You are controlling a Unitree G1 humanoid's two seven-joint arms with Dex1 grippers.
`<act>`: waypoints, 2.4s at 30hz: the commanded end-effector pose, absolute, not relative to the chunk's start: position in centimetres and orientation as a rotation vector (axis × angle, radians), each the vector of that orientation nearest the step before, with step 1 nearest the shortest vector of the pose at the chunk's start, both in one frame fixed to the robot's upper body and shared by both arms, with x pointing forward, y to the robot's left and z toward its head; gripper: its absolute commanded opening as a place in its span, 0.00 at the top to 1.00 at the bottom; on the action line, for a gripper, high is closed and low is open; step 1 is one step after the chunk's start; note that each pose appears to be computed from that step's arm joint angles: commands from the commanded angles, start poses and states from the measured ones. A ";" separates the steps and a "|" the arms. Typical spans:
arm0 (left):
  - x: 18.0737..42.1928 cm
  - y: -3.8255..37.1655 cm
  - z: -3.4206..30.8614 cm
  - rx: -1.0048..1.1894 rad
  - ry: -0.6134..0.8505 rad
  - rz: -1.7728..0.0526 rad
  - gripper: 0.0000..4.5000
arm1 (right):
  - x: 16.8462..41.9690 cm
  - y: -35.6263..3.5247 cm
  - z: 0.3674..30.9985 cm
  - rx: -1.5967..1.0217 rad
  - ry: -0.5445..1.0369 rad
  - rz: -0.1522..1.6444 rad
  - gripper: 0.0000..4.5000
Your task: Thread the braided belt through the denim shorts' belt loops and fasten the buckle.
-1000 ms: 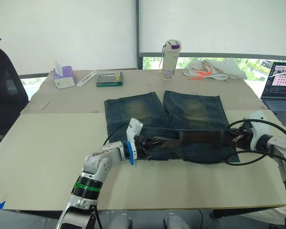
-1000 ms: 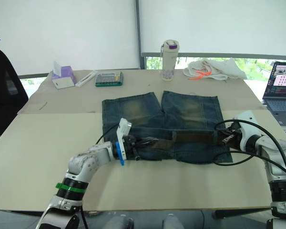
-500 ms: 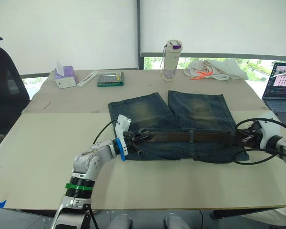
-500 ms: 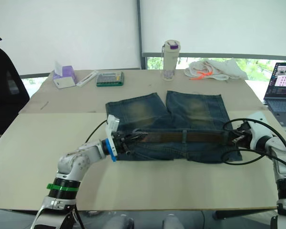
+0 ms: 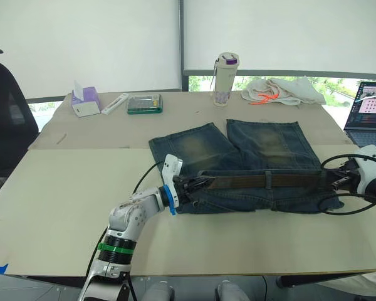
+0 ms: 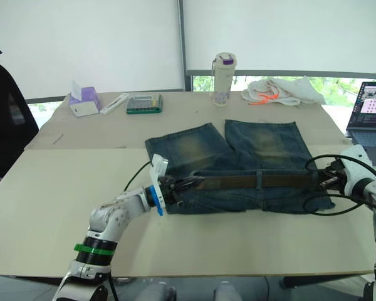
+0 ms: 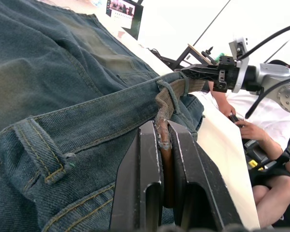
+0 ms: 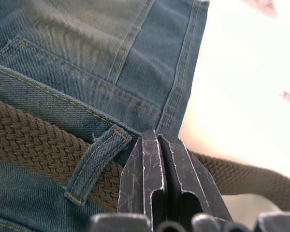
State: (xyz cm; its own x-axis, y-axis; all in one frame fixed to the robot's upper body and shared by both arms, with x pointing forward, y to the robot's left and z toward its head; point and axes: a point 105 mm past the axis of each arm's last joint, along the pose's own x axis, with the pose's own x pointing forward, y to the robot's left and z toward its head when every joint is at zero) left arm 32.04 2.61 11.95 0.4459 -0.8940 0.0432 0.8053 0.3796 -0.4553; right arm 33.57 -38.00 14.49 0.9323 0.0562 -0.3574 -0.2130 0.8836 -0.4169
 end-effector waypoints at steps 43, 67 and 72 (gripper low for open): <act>31.7 5.0 13.7 -0.764 0.229 -1.055 1.00 | 30.2 -11.6 14.6 0.872 0.184 0.816 0.15; 32.2 8.7 12.7 -0.451 0.190 -0.988 0.23 | 31.3 -11.4 13.3 0.823 0.263 0.662 1.00; 32.3 11.4 12.9 -0.335 0.168 -0.955 0.00 | 32.0 -12.0 13.1 0.801 0.288 0.561 1.00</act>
State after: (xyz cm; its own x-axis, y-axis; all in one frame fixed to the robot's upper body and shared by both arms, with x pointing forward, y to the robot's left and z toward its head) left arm 32.46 11.13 11.71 0.5802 -0.8141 -0.0260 0.7359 0.5376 -0.4117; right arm 31.72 -11.61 11.73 0.8002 0.5963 -0.0648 -0.3469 0.5481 0.7611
